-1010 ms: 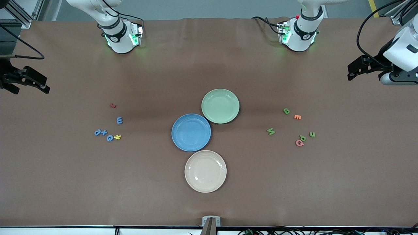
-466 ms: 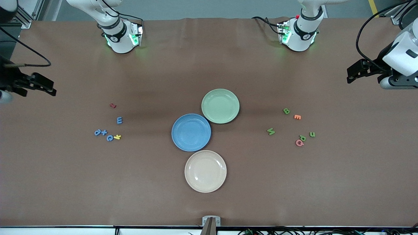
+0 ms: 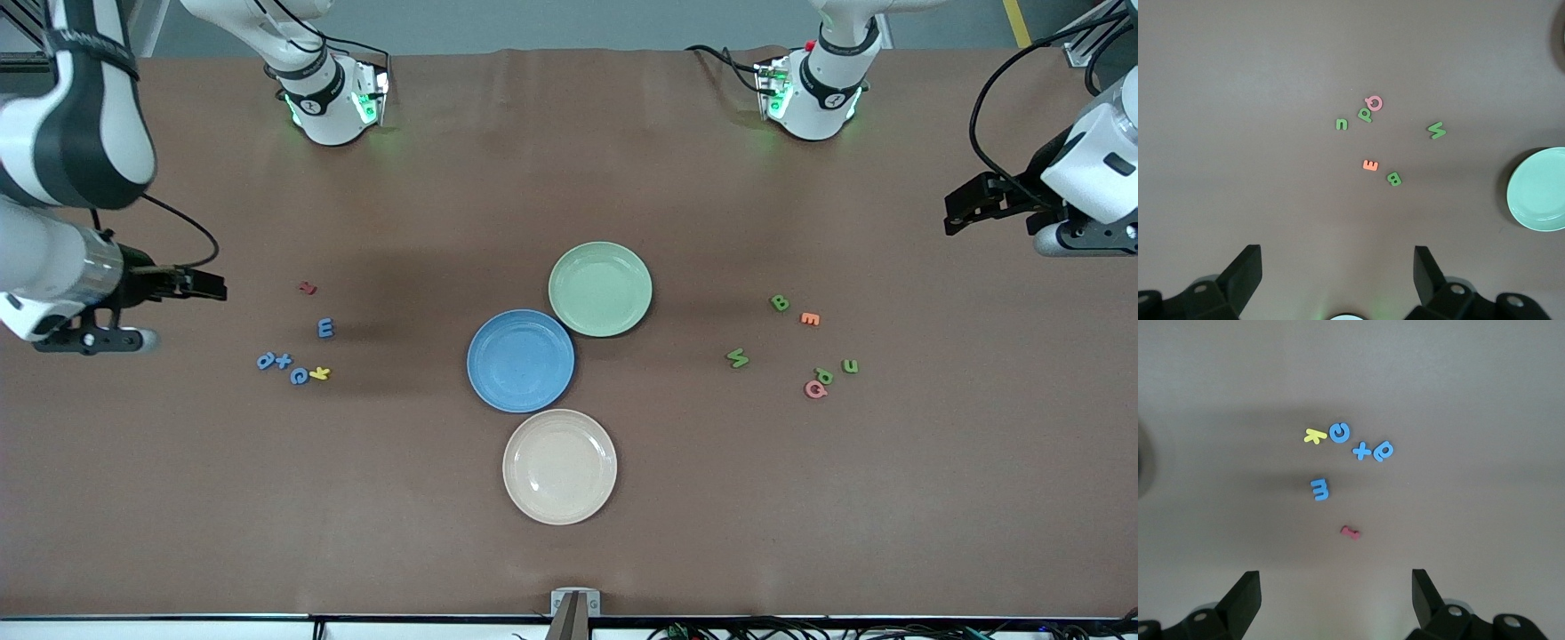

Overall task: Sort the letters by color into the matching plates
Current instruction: 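Reach the right gripper to the blue letters while the left gripper reaches green letters, then grasp a blue letter with the right gripper while the left gripper approaches Z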

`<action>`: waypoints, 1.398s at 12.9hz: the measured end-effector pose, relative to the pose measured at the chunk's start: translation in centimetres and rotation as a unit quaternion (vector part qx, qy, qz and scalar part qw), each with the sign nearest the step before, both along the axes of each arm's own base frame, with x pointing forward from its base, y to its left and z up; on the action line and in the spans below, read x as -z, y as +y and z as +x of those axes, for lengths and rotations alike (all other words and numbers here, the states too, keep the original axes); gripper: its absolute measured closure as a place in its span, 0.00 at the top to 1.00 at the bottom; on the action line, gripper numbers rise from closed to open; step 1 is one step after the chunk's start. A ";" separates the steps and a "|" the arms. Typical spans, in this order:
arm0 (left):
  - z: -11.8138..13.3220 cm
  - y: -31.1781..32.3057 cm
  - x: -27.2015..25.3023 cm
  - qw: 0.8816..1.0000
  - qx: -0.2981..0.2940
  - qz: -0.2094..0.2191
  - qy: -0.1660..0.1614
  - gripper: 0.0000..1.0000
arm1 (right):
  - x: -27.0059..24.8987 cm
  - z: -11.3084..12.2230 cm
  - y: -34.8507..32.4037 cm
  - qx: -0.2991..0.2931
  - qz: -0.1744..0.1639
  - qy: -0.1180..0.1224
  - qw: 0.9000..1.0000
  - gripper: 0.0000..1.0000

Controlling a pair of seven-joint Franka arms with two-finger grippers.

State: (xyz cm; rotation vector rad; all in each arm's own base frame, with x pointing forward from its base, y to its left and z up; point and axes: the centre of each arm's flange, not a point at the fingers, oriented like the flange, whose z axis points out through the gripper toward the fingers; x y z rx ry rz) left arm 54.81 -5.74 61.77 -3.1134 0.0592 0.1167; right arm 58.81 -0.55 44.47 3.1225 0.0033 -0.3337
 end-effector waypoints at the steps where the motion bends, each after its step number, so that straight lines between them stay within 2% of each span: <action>1: 0.1 -0.2 0.4 1.000 0.002 0.000 0.005 1.00 | 2.0 -0.2 -0.1 -0.004 0.000 -0.006 1.000 1.00; 5: 0.9 -0.7 2.4 1.000 0.006 0.000 0.025 1.00 | 8.9 -1.1 -1.8 -0.067 0.009 -0.037 0.997 1.00; 8: 1.4 -3.3 4.6 0.999 0.027 -0.001 0.045 1.00 | 13.4 -0.7 -4.4 -0.131 0.005 -0.063 0.989 1.00; 10: 1.9 -4.8 6.3 0.998 0.039 -0.004 0.055 1.00 | 16.3 -0.5 -5.6 -0.181 0.007 -0.073 0.981 1.00; 12: 2.1 -6.3 8.0 0.997 0.051 -0.006 0.059 1.00 | 18.8 -0.1 -6.0 -0.232 0.012 -0.078 0.970 1.00; 14: 1.9 -7.8 9.8 0.997 0.044 -0.004 0.061 1.00 | 21.0 0.0 -6.0 -0.253 0.014 -0.079 0.964 1.00; 18: 1.4 -11.0 13.6 0.997 0.056 -0.010 0.043 1.00 | 24.4 -0.5 -6.0 -0.295 0.028 -0.058 0.953 1.00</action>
